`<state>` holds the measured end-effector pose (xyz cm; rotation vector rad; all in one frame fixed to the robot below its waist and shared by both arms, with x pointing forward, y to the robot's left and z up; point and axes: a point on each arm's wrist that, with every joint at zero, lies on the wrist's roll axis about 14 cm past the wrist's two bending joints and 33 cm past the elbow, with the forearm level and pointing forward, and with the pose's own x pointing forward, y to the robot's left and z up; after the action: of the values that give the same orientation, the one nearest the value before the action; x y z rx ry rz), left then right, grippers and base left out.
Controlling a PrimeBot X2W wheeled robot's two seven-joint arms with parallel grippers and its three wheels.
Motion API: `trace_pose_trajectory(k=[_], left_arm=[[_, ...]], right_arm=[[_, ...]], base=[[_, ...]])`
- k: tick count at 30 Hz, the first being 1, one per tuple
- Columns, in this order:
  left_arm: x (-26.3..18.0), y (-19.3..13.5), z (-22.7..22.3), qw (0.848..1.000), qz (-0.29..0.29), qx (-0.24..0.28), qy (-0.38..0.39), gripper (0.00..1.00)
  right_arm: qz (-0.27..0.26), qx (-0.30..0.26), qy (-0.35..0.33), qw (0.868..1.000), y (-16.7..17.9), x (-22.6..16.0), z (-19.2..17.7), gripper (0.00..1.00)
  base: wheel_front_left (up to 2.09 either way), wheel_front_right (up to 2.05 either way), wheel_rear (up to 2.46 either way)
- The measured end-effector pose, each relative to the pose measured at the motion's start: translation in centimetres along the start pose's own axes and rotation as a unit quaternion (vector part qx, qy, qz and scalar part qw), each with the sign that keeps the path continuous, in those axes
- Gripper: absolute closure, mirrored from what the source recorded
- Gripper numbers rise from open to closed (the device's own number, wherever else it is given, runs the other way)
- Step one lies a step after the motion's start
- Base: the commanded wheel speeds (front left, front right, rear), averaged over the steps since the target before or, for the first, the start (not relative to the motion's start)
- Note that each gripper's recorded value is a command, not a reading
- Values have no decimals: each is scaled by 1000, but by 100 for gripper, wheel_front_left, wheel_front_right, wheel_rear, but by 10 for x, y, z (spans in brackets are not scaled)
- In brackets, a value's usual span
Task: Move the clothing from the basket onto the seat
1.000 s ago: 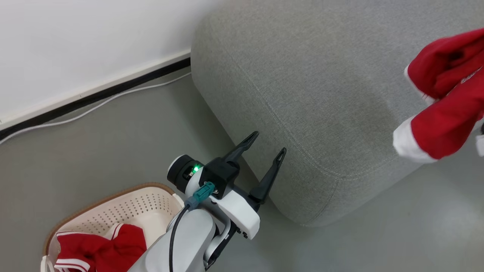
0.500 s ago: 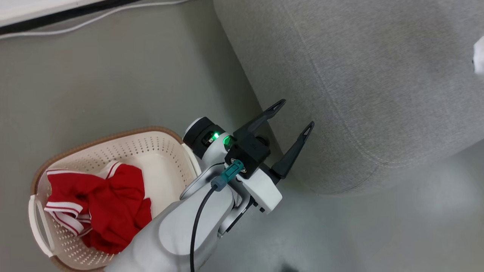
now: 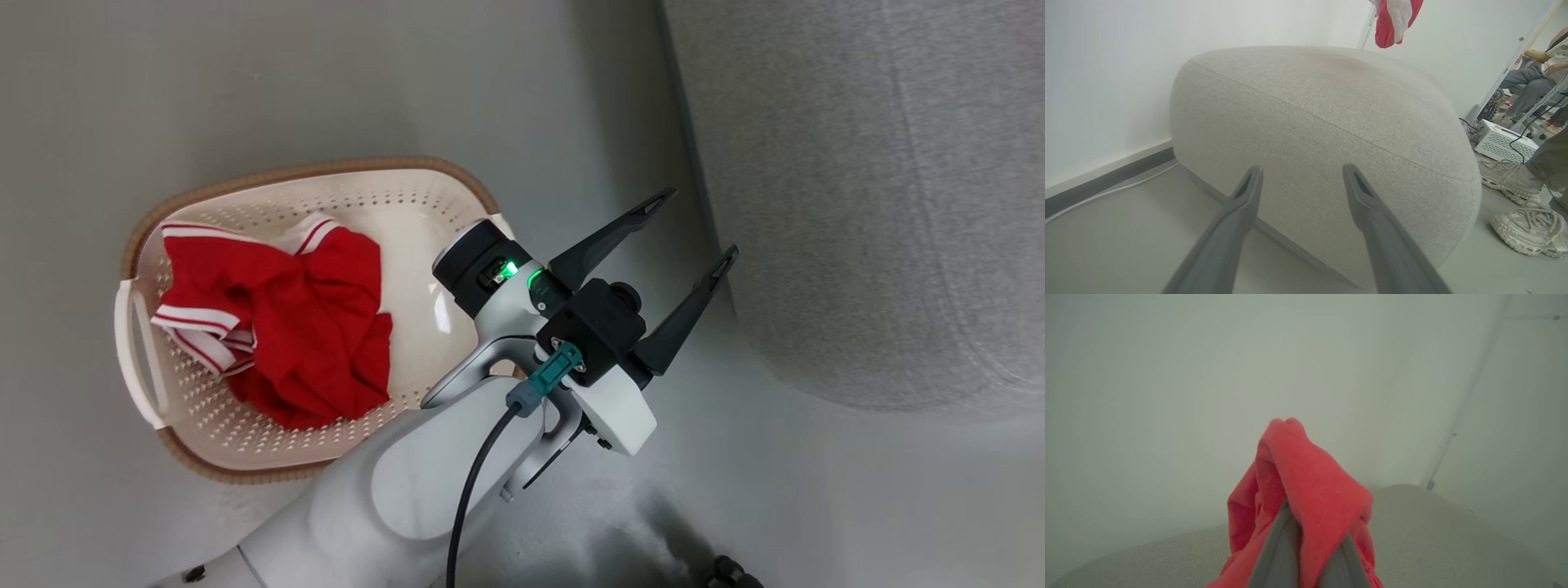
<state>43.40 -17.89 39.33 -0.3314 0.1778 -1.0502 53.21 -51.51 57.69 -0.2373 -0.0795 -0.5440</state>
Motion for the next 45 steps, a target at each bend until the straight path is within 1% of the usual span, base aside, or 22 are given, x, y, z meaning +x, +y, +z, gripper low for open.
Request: trace_pose_trajectory(k=[4, 8, 12, 15, 16, 17, 18, 19, 23, 26, 30, 32, 37, 39, 45], left_arm=[[-10, 13, -10, 1000, 18, -7, 10, 0], [-20, 24, -17, 999, 39, -12, 20, 0], [-22, 26, -16, 999, 45, -12, 22, 0], [-22, 24, -9, 999, 45, -7, 18, 0], [-22, 23, -6, 999, 45, -5, 16, 0], [-22, 22, -4, 999, 45, -2, 15, 0], [-22, 22, -1, 999, 45, 0, 13, 0], [-22, 21, 2, 999, 45, 2, 11, 0], [-24, 21, 14, 999, 54, 8, 3, 0], [-28, 20, 21, 998, 63, 9, 0, 0], [-36, 20, 31, 996, 83, 12, -6, 0], [-41, 22, 37, 995, 96, 12, -10, 0], [-60, 29, 53, 990, 141, 13, -21, 0], [-65, 31, 56, 988, 151, 15, -24, 0], [-102, 47, 79, 972, 227, 28, -46, 0]], right_arm=[[-20, 30, 10, 999, 8, 17, -21, 100], [-6, 42, 56, 998, 35, 18, -64, 100], [16, 57, 112, 992, 62, 0, -106, 100], [19, 60, 144, 988, 61, -19, -125, 100], [18, 62, 153, 986, 59, -26, -130, 80], [19, 64, 162, 984, 58, -32, -134, 80], [20, 66, 170, 983, 58, -39, -139, 14], [21, 70, 177, 981, 58, -45, -142, 0], [34, 79, 190, 978, 59, -64, -146, 0], [42, 96, 192, 976, 62, -77, -143, 0], [68, 97, 198, 973, 69, -96, -141, 0], [80, 102, 190, 973, 74, -101, -133, 0], [125, 118, 159, 972, 97, -110, -105, 0], [132, 126, 152, 971, 102, -112, -100, 0], [192, 152, 106, 964, 142, -127, -60, 0]], base=[[0, 0, 0], [0, 0, 0], [0, 0, 0], [0, 0, 0], [0, 0, 0], [0, 0, 0], [0, 0, 0], [0, 0, 0], [0, 0, 0], [0, 0, 0], [0, 0, 0], [0, 0, 0], [0, 0, 0], [0, 0, 0], [0, 0, 0]])
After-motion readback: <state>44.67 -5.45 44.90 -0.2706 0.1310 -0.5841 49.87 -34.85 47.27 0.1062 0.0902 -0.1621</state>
